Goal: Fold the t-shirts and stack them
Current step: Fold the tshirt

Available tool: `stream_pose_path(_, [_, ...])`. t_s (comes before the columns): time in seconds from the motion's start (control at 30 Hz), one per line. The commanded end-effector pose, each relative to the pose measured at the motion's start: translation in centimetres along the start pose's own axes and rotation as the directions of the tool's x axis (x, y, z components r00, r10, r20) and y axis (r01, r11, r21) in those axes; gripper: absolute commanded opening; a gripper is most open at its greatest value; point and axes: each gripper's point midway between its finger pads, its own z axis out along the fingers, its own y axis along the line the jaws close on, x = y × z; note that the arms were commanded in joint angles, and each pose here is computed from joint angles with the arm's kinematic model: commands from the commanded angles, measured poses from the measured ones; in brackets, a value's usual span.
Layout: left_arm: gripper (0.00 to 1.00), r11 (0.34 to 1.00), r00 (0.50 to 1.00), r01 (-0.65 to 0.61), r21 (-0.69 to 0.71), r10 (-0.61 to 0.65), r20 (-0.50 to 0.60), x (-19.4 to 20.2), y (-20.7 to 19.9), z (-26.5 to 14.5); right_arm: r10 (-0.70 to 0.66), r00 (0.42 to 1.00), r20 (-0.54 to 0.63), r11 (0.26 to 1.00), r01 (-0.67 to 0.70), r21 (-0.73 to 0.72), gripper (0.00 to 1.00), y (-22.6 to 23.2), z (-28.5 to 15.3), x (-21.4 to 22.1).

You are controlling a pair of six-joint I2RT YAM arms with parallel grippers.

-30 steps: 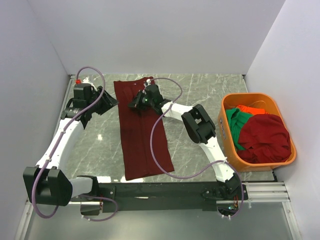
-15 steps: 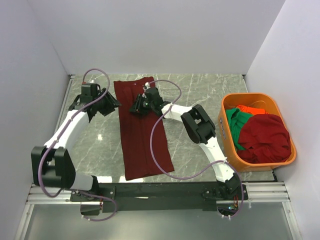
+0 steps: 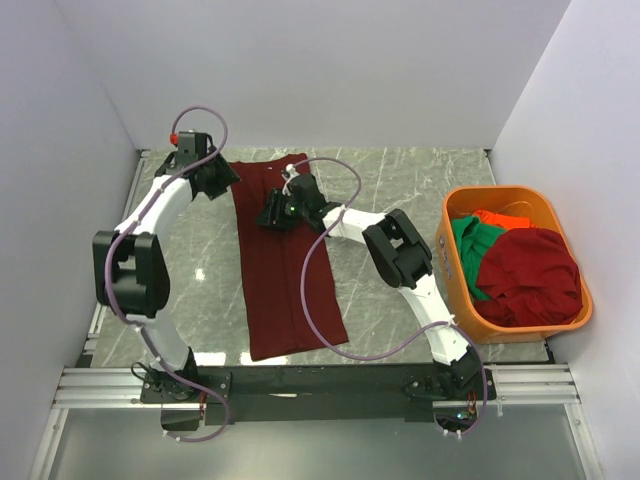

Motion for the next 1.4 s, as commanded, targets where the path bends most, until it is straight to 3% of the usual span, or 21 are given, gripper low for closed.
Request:
stream_pose_path(0.0, [0.54,0.999,0.998,-0.035,-0.019,0.036,0.050,-2.3,-0.7,0.2,-0.053,0.999,-0.006,0.998,0.053,0.037,0.50,1.0,-0.8,-0.7])
stream_pose_path(0.13, [0.53,0.998,0.997,-0.053,-0.019,0.054,0.051,-3.2,-1.3,1.3,-0.077,0.997,-0.018,0.996,0.077,0.049,0.47,1.0,-0.7,-0.1])
stream_pose_path(0.37, [0.53,0.997,0.997,-0.068,-0.042,0.069,0.022,-2.5,-0.5,3.1,-0.178,0.983,-0.036,0.980,0.181,0.082,0.56,1.7,-0.4,0.7])
stream_pose_path(0.6, [0.54,0.994,0.995,-0.093,-0.048,0.094,0.014,-2.4,-0.3,4.1,-0.211,0.977,-0.036,0.972,0.213,0.100,0.56,1.6,-0.7,1.0])
stream_pose_path(1.1, [0.55,0.986,0.988,-0.151,-0.066,0.152,0.022,-3.4,-0.4,5.7,-0.299,0.954,0.004,0.954,0.299,0.014,0.61,4.3,-2.2,0.6])
stream_pose_path(1.37, [0.55,0.982,0.983,-0.180,-0.061,0.181,0.017,-3.5,-1.2,6.5,-0.341,0.928,0.148,0.929,0.357,-0.098,0.65,8.5,-6.2,-1.3])
